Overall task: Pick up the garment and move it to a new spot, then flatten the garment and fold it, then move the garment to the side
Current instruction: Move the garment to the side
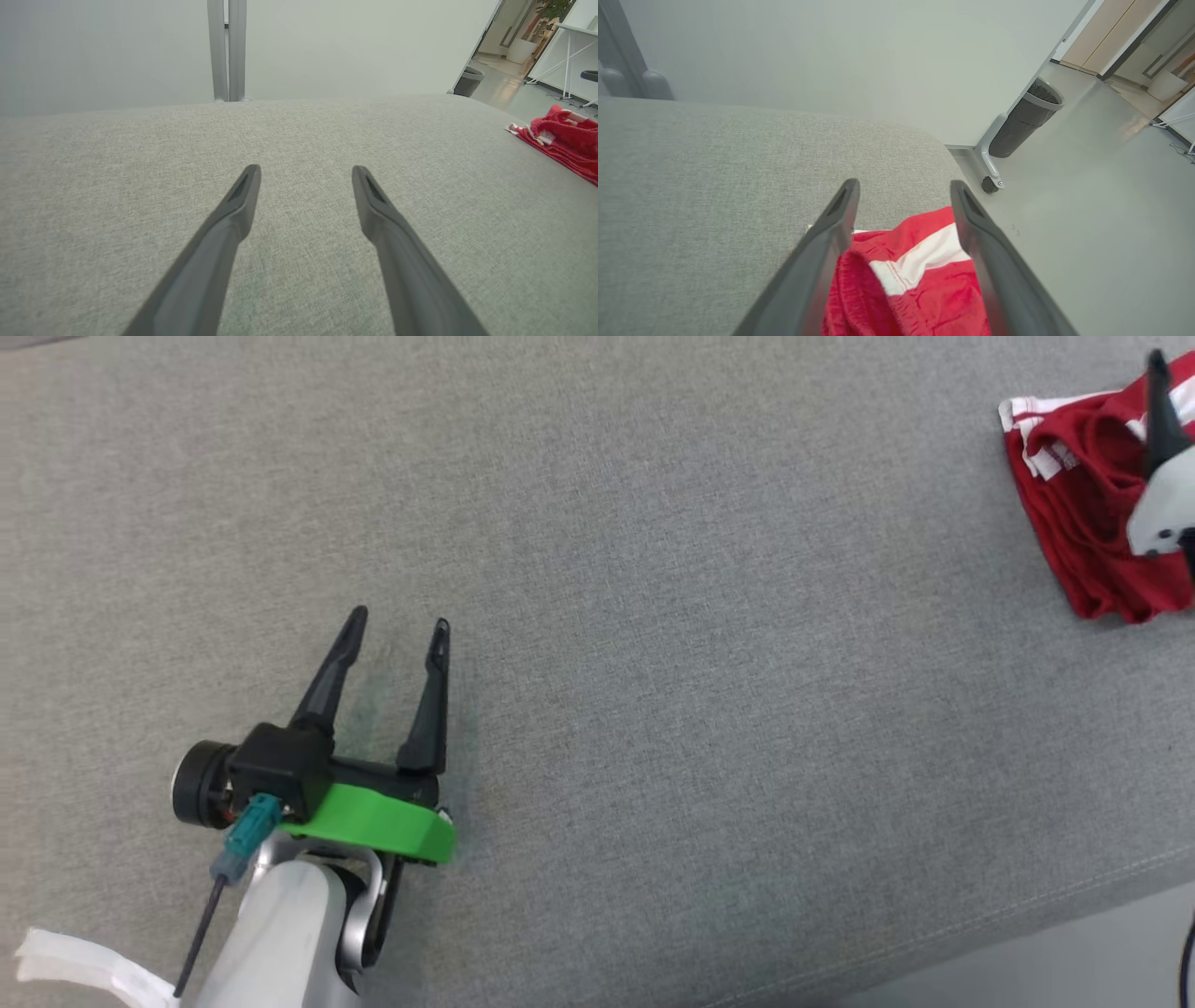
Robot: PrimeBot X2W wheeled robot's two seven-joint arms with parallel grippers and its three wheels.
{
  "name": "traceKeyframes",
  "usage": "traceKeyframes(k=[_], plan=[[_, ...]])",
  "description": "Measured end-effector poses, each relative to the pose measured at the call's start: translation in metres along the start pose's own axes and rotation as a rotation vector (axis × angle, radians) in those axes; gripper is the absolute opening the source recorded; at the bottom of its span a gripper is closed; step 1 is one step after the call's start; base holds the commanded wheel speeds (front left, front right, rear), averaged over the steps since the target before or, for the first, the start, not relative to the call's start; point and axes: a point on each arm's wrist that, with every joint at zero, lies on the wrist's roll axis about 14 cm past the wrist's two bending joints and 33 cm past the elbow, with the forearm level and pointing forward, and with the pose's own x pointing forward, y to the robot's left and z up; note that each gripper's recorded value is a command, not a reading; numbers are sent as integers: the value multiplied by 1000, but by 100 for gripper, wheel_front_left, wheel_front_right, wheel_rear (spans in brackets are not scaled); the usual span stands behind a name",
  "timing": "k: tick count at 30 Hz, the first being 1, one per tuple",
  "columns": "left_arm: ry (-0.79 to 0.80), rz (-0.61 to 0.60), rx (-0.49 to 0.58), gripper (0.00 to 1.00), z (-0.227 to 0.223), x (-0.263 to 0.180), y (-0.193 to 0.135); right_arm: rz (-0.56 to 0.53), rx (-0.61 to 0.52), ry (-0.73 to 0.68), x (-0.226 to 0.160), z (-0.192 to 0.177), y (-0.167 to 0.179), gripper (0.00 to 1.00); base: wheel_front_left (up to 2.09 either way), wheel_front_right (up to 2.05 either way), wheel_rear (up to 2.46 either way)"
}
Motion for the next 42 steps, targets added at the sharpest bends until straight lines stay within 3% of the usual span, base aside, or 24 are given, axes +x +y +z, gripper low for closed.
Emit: traceKeyframes(k=[8, 14, 22, 42], plan=[[-62, 108, 31, 100, 32, -12, 25, 143, 46, -203, -13, 63, 69, 100, 0, 0, 0], [-109, 218, 32, 100, 53, -43, 44, 206, 118, -259, -44, 70, 111, 100, 0, 0, 0], [-119, 347, 14, 100, 56, -97, 59, 258, 239, -229, -101, 40, 155, 100, 0, 0, 0], [-144, 430, -14, 100, 52, -171, 47, 278, 338, -254, -187, 23, 159, 100, 0, 0, 0]])
